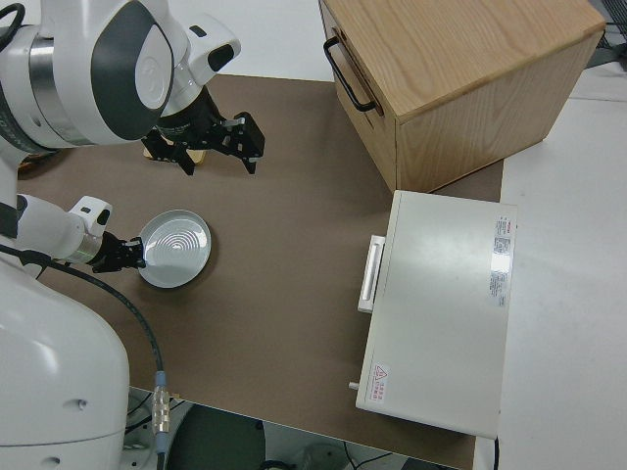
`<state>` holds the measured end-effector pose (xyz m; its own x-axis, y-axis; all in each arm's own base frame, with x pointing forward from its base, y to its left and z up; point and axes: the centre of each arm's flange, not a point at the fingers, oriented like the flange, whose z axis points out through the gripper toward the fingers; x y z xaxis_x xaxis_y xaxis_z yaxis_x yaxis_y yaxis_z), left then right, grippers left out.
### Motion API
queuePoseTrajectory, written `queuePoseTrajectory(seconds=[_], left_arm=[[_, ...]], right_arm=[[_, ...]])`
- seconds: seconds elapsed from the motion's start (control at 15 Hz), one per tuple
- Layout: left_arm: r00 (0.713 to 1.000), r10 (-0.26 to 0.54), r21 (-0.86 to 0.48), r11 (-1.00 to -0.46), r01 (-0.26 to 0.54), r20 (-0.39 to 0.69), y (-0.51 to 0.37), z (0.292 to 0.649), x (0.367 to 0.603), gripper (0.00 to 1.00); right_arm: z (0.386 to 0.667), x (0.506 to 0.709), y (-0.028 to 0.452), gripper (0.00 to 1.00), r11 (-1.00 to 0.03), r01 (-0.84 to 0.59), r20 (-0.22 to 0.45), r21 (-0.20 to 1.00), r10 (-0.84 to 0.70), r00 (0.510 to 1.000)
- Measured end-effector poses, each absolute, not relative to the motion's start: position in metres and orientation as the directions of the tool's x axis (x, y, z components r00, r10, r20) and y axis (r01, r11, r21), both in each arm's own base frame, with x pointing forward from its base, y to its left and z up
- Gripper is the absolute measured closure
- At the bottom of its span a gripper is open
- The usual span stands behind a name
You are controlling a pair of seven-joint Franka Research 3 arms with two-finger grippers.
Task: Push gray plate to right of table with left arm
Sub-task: 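Push the gray plate with the left gripper across the table toward the toaster oven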
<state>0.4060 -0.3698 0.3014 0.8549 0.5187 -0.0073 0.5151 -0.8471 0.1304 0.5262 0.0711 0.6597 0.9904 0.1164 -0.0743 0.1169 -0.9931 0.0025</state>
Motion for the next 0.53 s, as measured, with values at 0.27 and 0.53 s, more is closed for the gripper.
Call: queuePoseTrajectory(seconds=[0.27,0.53], left_arm=[[0.854,0.521,0.141,-0.844,0.517,-0.011,-0.380,0.305,0.405,0.94],[0.854,0.519,0.136,-0.846,0.516,-0.016,-0.384,0.302,0.408,0.59]], right_arm=[[0.660,0.526,0.071,0.01,-0.993,0.117,-0.074,0.002,0.116,0.990],[0.660,0.526,0.071,0.01,-0.993,0.117,-0.074,0.002,0.116,0.990]])
